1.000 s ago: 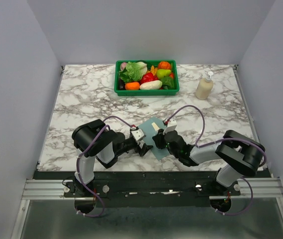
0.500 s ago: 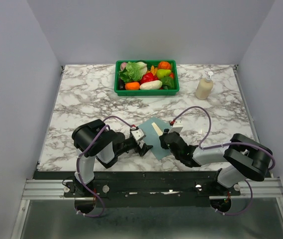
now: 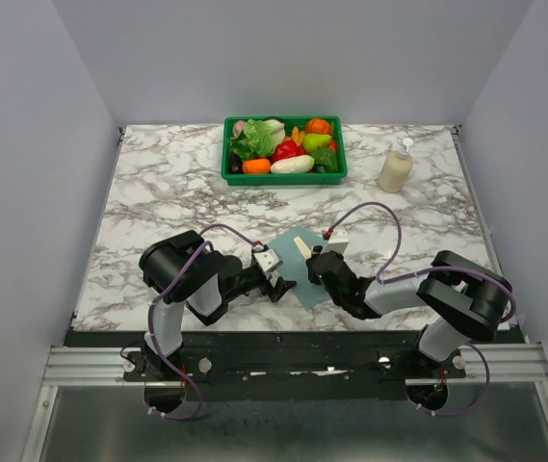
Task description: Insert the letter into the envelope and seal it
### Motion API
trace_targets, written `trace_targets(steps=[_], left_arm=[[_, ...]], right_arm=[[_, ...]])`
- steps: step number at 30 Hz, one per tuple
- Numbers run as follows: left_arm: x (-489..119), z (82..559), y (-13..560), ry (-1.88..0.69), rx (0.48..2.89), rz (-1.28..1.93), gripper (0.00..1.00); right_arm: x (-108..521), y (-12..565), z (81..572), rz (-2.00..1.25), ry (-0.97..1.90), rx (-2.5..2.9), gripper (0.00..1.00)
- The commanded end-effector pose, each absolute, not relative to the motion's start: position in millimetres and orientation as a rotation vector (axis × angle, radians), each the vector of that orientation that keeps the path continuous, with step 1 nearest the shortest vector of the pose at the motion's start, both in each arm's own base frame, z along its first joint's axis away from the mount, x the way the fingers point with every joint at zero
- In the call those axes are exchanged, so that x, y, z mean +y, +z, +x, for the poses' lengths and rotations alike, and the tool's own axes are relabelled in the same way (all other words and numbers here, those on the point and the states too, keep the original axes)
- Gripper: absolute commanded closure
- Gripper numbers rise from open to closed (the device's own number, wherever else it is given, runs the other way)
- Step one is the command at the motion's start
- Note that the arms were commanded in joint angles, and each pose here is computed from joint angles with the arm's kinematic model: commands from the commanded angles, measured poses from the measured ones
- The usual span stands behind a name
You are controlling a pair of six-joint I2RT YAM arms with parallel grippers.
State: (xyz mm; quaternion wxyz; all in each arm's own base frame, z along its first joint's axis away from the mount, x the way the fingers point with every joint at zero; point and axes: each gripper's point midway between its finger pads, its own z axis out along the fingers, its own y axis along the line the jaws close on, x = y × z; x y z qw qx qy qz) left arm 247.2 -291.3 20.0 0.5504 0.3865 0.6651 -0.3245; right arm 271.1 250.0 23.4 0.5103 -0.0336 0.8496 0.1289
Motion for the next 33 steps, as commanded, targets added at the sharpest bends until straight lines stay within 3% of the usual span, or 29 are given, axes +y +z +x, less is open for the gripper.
trace_targets(steps=[1,13,23,33], left_arm=[[-277,249,-2,-0.721,1.661,0.888,0.05],[-276,250,-3,-0.718,1.663,0.886,0.05],[-275,251,-2,-0.711,1.659,0.886,0.05],[-276,251,-1,-0.711,1.659,0.889,0.05]], right_arm=[[227,-12,249,-0.174,0.209,2.173,0.99],[210,88,278,-0.001,0.299,2.095,0.99],[153,67,306,-0.032,0.246,2.526,0.99],[179,17,299,-0.247,0.334,2.741,0.99]])
